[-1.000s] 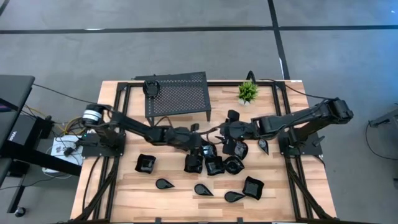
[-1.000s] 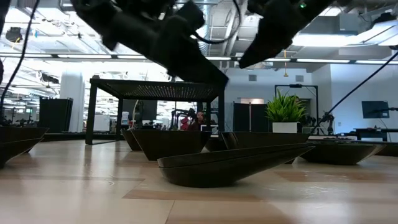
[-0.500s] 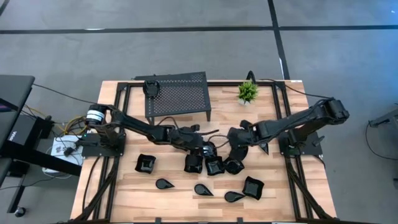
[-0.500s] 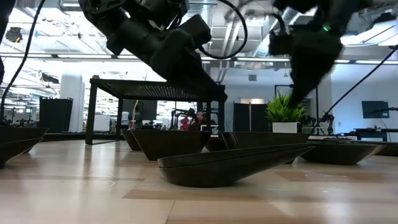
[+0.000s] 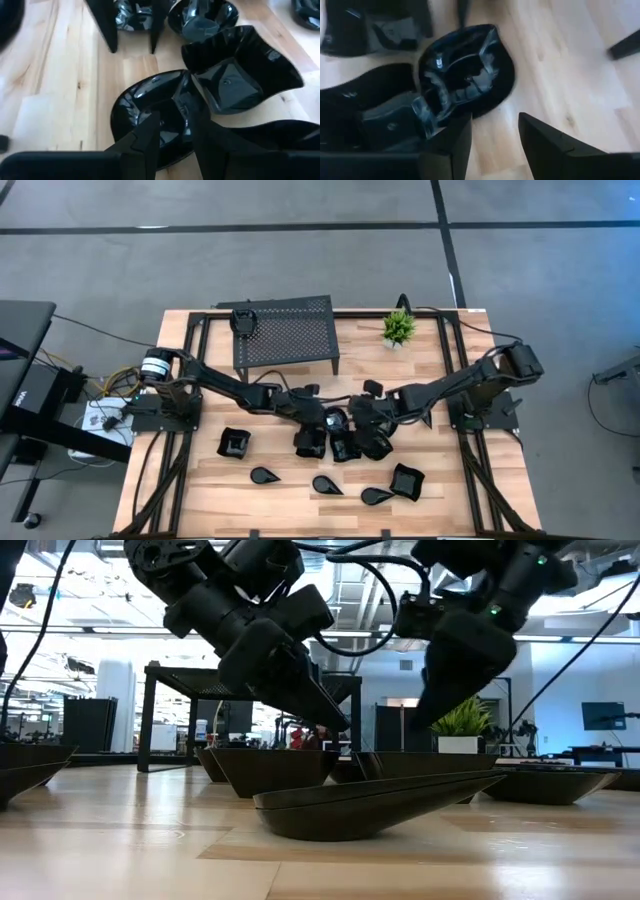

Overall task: Pick & Place Mini shaped plates
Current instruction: Put the black distorted square plate on the shelf

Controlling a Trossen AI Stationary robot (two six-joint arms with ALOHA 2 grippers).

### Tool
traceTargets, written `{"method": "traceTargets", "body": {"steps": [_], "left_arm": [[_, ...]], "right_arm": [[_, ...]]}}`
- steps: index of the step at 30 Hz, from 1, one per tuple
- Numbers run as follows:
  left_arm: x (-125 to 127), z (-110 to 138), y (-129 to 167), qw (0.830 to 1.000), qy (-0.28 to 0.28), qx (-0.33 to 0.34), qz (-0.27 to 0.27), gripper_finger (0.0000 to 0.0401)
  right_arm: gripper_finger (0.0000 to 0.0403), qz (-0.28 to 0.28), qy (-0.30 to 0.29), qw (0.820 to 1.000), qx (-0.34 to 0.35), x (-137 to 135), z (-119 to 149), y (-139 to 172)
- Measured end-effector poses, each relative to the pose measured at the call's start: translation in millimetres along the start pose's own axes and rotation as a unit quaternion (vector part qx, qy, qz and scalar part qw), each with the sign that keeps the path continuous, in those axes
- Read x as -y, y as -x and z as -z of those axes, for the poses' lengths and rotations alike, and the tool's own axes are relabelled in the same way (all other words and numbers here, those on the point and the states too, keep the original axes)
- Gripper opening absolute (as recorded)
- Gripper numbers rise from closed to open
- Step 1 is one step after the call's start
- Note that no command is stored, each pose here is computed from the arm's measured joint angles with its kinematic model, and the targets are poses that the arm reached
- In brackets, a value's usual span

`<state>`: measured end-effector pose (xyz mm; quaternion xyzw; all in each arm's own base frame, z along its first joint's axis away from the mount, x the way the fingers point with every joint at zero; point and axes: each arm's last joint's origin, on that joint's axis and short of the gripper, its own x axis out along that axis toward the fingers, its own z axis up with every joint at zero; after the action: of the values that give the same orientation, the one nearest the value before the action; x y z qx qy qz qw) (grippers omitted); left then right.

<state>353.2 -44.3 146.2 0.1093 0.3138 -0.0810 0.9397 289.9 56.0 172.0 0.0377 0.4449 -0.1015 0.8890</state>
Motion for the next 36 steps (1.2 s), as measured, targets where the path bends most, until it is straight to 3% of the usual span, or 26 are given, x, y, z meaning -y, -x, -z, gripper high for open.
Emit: {"method": "traceTargets", "body": {"steps": [4,10,20,27,36], "left_arm": [[6,3,0,1.000,-0.002,-0.005,0.020,0.0108],[21,11,1,0.999,-0.017,-0.015,0.044,0.0109],[36,8,3,0.997,-0.026,-0.008,0.072,0.0109],[29,-9,16,0.999,-0.024,0.028,0.014,0.0109],[26,-20,29,0.998,-0.019,0.056,0.009,0.0109]], "right_arm": [[0.0155,-0.041,-0.008,0.999,-0.006,-1,-1,-13],[0.0148,-0.057,0.000,0.998,-0.013,-12,5,-32],[0.0139,-0.082,0.031,0.996,0.006,-30,4,-16],[0.0138,-0.070,0.065,0.995,0.014,-27,-1,-17],[0.0138,-0.041,0.087,0.993,-0.063,-19,15,-23]]}}
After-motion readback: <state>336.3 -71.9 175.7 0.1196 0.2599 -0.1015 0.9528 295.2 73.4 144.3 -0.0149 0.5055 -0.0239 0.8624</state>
